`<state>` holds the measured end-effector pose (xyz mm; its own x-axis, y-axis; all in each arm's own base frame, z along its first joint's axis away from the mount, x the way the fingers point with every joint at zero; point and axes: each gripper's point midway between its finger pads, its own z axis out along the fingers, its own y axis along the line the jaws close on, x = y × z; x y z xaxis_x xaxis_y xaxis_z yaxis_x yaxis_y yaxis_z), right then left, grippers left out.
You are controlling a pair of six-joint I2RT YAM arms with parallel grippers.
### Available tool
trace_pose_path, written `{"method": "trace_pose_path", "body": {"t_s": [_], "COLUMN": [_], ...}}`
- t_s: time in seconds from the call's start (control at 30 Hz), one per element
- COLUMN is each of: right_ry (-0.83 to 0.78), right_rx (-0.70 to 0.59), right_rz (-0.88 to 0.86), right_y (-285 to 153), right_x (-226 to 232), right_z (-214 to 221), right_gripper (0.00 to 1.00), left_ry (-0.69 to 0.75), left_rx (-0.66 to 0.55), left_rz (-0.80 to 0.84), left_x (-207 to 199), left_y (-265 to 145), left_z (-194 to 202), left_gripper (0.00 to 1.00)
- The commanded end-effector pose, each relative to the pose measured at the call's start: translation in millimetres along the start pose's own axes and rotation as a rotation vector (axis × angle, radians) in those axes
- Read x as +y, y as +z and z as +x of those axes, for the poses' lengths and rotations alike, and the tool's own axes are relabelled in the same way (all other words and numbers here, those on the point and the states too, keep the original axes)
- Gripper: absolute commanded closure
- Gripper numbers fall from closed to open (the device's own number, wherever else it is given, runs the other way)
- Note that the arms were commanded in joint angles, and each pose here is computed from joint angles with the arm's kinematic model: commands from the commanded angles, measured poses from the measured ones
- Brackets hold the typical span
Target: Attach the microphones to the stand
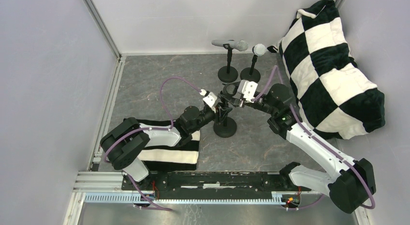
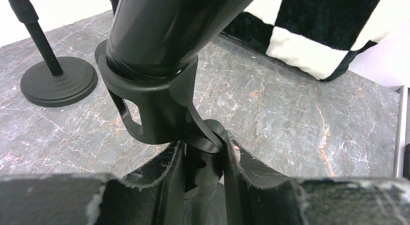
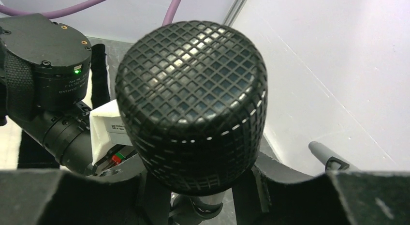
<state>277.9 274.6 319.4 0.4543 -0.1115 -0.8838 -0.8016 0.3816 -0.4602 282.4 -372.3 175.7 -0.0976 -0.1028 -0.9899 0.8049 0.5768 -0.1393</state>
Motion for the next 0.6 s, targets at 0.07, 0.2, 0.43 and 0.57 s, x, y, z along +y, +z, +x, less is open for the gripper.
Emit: {"method": "trace_pose_path", "body": {"t_s": [0.07, 0.2, 0.43, 0.57], "right_ry": [0.212, 0.191, 0.162, 0.143], "right_rx": [0.024, -0.027, -0.073, -0.072], "right_rz": [-0.129, -0.159, -0.163, -0.133], "right_y": [-12, -16, -27, -33], "right_x": [44, 52, 61, 62], "right_z": [19, 9, -2, 0], "right_gripper": [1.00, 1.00, 1.00, 1.00], "left_ry": [-0.139, -0.184, -0.242, -0.282], "left_rx": [0.048, 0.035, 0.004, -0.026], "left_rz": [0.056, 0.051, 0.079, 0.102], "left_x": [-20, -21, -28, -33], "left_y": [-8, -10, -10, -10], "left_z": [20, 22, 15, 7], "left_gripper": [0.76, 0.60, 0.48, 0.44]}}
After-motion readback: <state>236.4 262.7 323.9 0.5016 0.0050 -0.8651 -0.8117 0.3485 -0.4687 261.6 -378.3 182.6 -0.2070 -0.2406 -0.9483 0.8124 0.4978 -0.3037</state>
